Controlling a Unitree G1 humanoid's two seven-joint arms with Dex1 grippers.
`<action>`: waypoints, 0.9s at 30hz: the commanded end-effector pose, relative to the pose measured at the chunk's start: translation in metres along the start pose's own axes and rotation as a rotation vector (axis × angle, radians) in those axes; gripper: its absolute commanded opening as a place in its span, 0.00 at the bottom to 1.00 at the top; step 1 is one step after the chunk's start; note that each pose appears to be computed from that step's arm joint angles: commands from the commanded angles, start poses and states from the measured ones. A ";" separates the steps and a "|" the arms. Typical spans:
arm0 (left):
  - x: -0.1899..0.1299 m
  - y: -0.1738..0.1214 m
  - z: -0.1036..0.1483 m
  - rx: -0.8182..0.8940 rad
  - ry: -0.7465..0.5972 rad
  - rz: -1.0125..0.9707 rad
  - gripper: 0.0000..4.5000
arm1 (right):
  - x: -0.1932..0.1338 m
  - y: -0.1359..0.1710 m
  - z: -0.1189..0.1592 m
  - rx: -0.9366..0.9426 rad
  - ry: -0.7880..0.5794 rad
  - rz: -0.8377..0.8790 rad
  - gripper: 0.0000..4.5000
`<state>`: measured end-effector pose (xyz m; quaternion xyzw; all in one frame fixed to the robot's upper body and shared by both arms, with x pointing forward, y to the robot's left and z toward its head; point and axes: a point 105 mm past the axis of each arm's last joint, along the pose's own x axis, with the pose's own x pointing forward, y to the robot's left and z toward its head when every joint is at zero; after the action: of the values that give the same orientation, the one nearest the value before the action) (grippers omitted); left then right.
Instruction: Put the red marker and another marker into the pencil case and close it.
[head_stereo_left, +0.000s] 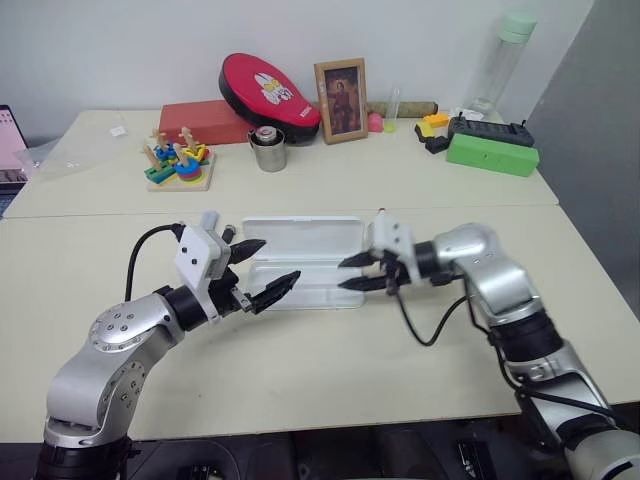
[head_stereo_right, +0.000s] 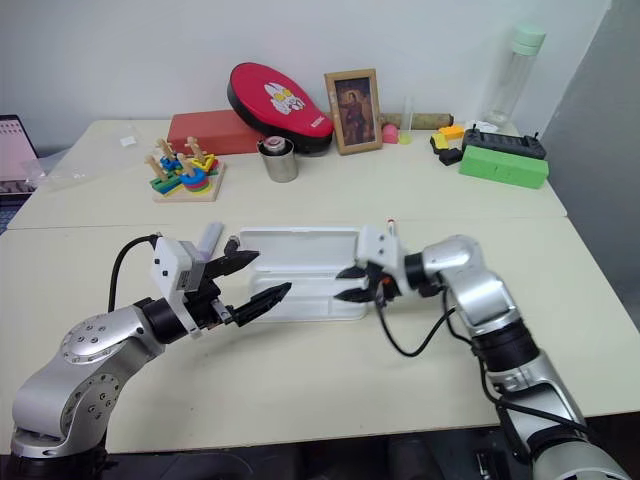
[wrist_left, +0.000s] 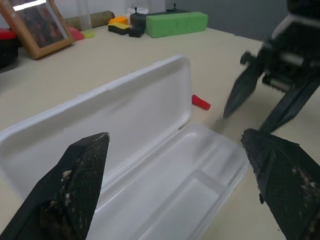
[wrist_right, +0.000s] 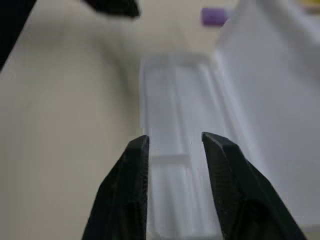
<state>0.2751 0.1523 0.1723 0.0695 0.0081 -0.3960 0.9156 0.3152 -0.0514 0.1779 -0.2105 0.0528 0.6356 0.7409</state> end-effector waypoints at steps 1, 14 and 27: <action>0.009 -0.014 0.014 0.035 -0.035 -0.086 1.00 | -0.034 -0.015 0.008 0.075 -0.041 -0.183 0.48; 0.035 -0.025 0.027 0.071 -0.056 -0.230 1.00 | -0.043 -0.063 -0.058 0.527 0.080 -0.933 1.00; 0.043 -0.027 0.033 0.079 -0.084 -0.244 1.00 | 0.010 -0.052 -0.101 0.614 0.222 -0.991 1.00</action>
<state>0.2853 0.1014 0.1891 0.0756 -0.0146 -0.5044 0.8600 0.3821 -0.0872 0.1012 -0.0460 0.2064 0.1546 0.9651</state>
